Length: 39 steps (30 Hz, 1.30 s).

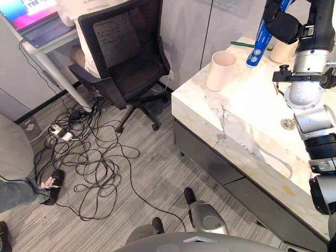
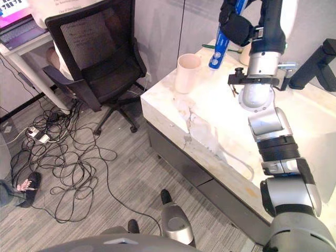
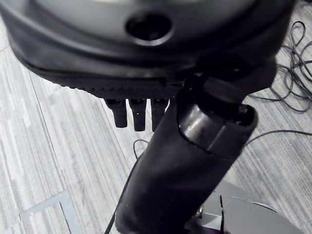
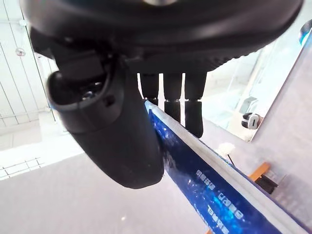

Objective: Organize the bathroom.

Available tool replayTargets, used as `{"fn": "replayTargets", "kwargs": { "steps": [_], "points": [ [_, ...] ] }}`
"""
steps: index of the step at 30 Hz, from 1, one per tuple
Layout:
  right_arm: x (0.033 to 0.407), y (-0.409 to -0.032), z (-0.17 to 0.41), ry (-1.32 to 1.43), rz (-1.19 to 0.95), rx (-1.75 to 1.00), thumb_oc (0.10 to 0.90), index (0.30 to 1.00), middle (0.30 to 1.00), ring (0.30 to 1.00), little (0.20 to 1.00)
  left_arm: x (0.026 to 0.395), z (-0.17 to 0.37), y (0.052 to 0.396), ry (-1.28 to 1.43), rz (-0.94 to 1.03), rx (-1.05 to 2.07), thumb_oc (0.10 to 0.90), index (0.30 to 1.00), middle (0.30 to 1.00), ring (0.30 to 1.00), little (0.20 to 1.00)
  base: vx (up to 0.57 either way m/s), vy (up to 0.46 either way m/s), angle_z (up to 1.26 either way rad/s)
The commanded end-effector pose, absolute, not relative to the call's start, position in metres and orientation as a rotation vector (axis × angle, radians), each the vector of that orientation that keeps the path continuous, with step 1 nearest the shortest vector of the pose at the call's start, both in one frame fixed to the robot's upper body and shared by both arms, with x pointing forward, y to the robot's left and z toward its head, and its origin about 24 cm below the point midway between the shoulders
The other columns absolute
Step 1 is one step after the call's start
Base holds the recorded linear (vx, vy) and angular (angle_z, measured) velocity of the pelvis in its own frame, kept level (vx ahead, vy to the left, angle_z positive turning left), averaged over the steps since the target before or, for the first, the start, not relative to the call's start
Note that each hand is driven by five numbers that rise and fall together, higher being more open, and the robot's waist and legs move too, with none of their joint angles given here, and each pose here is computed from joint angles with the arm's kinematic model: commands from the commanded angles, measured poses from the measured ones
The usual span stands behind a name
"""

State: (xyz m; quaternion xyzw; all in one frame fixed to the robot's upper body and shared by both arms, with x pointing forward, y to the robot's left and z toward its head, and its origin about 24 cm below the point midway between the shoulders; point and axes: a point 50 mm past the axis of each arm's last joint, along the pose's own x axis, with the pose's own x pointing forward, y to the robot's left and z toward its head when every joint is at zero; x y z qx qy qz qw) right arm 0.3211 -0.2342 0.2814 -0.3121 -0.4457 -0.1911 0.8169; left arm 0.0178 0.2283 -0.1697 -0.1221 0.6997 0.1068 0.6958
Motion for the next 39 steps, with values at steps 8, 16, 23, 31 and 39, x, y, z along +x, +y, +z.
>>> {"fn": "replayTargets", "kwargs": {
  "steps": [8, 16, 23, 31, 39],
  "points": [
    [0.297, -0.249, 0.338, -1.213, -0.626, -0.492, 0.4, 0.3, 0.3, 0.3, 0.3, 0.053, -0.164, 0.235, 1.407, 0.286, -0.352, 0.8, 0.9, 0.9, 0.9, 0.9, 0.04, -0.026, 0.09],
    [0.298, -0.255, 0.336, -1.194, -0.662, -0.495, 0.4, 0.3, 0.3, 0.3, 0.3, 0.053, -0.164, 0.233, 1.411, 0.293, -0.355, 0.8, 0.9, 0.9, 0.9, 0.9, 0.04, -0.028, 0.05],
    [0.299, -0.259, 0.336, -1.182, -0.681, -0.491, 0.4, 0.3, 0.3, 0.3, 0.3, 0.045, -0.165, 0.234, 1.427, 0.306, -0.362, 0.8, 0.9, 0.9, 0.9, 0.9, 0.05, -0.037, 0.07],
    [0.302, -0.261, 0.334, -1.157, -0.683, -0.472, 0.4, 0.3, 0.3, 0.3, 0.3, 0.043, -0.167, 0.23, 1.43, 0.312, -0.371, 0.8, 0.9, 0.9, 0.9, 0.9, 0.05, -0.05, 0.06],
    [0.307, -0.26, 0.33, -1.134, -0.682, -0.437, 0.4, 0.3, 0.3, 0.3, 0.3, 0.038, -0.167, 0.229, 1.438, 0.339, -0.381, 0.8, 0.9, 0.9, 0.9, 0.9, 0.04, -0.033, 0.06]
  ]
}}
